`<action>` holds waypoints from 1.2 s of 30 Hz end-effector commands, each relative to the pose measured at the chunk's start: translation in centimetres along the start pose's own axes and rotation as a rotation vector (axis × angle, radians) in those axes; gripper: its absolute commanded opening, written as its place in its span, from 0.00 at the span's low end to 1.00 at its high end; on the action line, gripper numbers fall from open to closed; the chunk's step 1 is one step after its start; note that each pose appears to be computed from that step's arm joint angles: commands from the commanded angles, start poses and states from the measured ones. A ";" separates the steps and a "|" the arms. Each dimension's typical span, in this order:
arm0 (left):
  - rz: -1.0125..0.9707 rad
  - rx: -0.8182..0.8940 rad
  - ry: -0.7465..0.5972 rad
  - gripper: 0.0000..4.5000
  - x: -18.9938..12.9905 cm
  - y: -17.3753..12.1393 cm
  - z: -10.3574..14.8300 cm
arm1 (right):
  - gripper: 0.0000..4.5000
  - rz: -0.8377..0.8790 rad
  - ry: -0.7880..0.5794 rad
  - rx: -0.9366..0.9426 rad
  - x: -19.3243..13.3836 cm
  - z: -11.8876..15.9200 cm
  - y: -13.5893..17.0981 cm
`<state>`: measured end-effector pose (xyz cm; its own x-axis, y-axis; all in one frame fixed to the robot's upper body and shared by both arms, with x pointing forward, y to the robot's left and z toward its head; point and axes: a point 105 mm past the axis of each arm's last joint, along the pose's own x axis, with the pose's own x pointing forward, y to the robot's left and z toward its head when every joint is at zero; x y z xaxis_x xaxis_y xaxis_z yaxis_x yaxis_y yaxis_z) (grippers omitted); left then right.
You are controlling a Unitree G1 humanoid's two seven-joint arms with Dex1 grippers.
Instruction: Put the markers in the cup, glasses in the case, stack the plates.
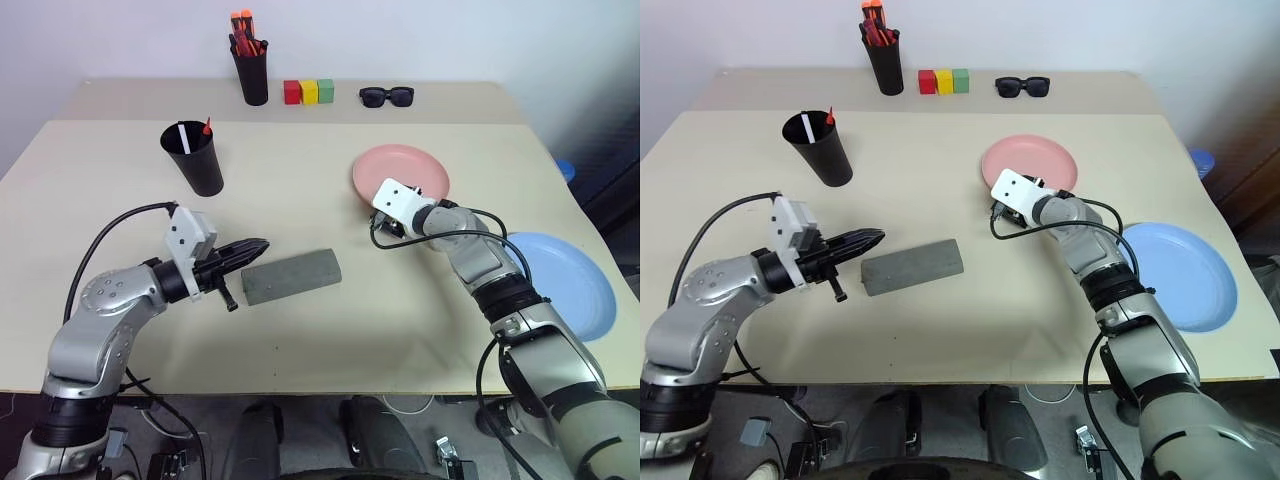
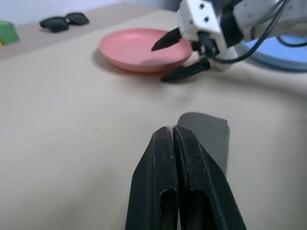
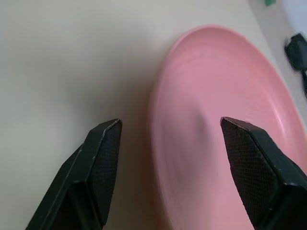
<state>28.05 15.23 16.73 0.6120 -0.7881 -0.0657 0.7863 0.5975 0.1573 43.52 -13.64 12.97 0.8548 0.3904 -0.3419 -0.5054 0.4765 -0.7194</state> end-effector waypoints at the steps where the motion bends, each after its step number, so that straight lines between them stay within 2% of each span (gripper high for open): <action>1: 0.001 0.026 -0.041 0.00 -0.5 -0.6 1.3 | 0.54 -0.017 -0.039 -0.031 0.3 1.0 -0.8; 5: 0.023 0.021 -0.041 0.00 -0.7 -0.8 1.3 | 0.07 -0.011 -0.072 -0.062 0.0 1.7 -0.8; 6: 0.024 0.019 -0.042 0.00 -0.6 -0.8 1.3 | 0.01 -0.012 -0.080 -0.067 -0.2 1.9 -0.8; 12: 0.034 0.024 -0.063 0.00 0.3 -0.3 1.5 | 0.01 -0.074 -0.115 -0.130 -2.3 2.5 -2.4; 16: -0.002 0.035 -0.097 0.00 1.2 -0.5 2.2 | 0.01 -0.121 -0.108 -0.108 -6.3 1.8 -4.6; 20: -0.130 0.021 -0.147 0.00 3.2 -2.2 3.2 | 0.01 -0.101 -0.071 -0.034 -12.3 -0.2 -5.6; 26: -0.300 0.025 -0.198 0.00 6.0 -5.0 4.0 | 0.01 -0.054 0.091 0.070 -18.7 -4.5 -4.2; 32: -0.353 0.013 -0.208 0.00 7.3 -5.5 3.7 | 0.01 -0.018 0.298 0.153 -22.1 -9.6 -0.8; 36: -0.356 0.018 -0.202 0.00 7.2 -5.2 3.5 | 0.01 0.033 0.344 0.208 -22.9 -10.8 0.8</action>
<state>28.27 6.08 17.97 0.2881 -0.9557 0.0595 0.9475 0.2935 0.1269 24.79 -30.65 12.48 0.7918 0.1416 -0.5942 -0.5319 0.6382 -0.5566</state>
